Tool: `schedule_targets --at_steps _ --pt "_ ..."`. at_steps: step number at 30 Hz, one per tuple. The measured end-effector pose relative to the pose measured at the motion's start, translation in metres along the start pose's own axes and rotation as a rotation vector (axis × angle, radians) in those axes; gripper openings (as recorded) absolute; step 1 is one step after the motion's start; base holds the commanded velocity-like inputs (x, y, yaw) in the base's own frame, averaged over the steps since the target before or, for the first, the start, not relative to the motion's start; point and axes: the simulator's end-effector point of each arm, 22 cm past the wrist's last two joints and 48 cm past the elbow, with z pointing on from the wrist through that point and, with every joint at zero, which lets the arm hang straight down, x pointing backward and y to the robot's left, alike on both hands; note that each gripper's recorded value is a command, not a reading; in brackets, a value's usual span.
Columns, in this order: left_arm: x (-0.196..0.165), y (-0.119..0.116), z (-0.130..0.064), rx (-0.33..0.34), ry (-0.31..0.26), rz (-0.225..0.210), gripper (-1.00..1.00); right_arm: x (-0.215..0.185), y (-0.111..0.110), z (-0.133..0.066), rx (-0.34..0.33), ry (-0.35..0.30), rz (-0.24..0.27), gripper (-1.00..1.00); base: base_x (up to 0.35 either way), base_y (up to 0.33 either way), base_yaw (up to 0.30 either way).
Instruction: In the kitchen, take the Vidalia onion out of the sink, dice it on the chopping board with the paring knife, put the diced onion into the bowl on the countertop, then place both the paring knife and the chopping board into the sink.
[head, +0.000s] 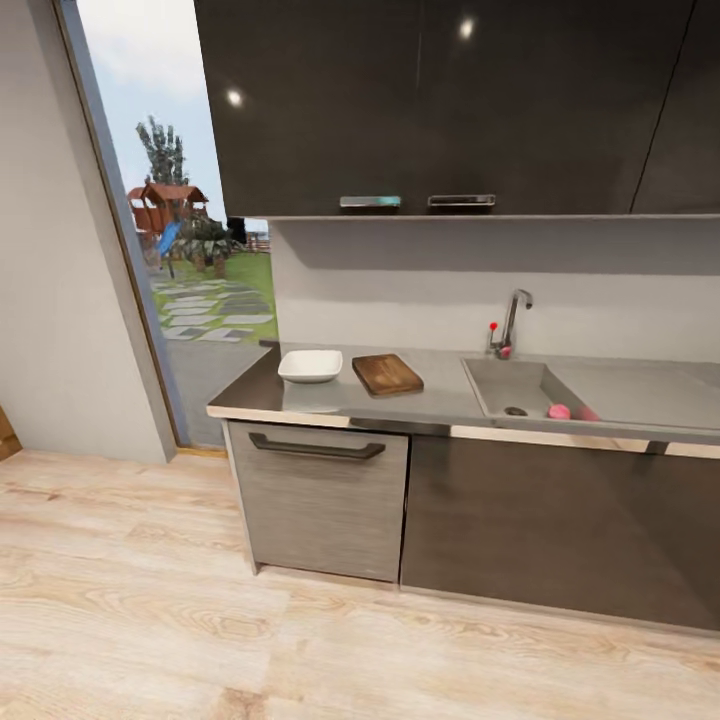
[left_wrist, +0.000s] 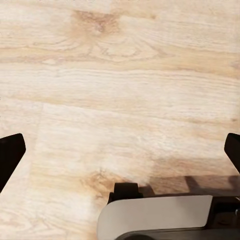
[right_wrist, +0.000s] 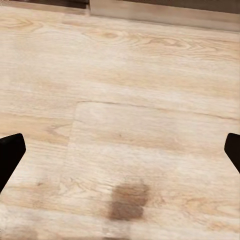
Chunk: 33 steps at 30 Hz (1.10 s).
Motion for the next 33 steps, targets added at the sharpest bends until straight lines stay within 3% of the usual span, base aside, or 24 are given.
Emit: schedule_targets --at_steps 33 --pt "-0.027 0.001 -0.044 0.000 0.005 0.000 1.00 -0.036 -0.002 -0.038 0.000 0.001 -0.001 1.00 0.000 0.000 0.000"
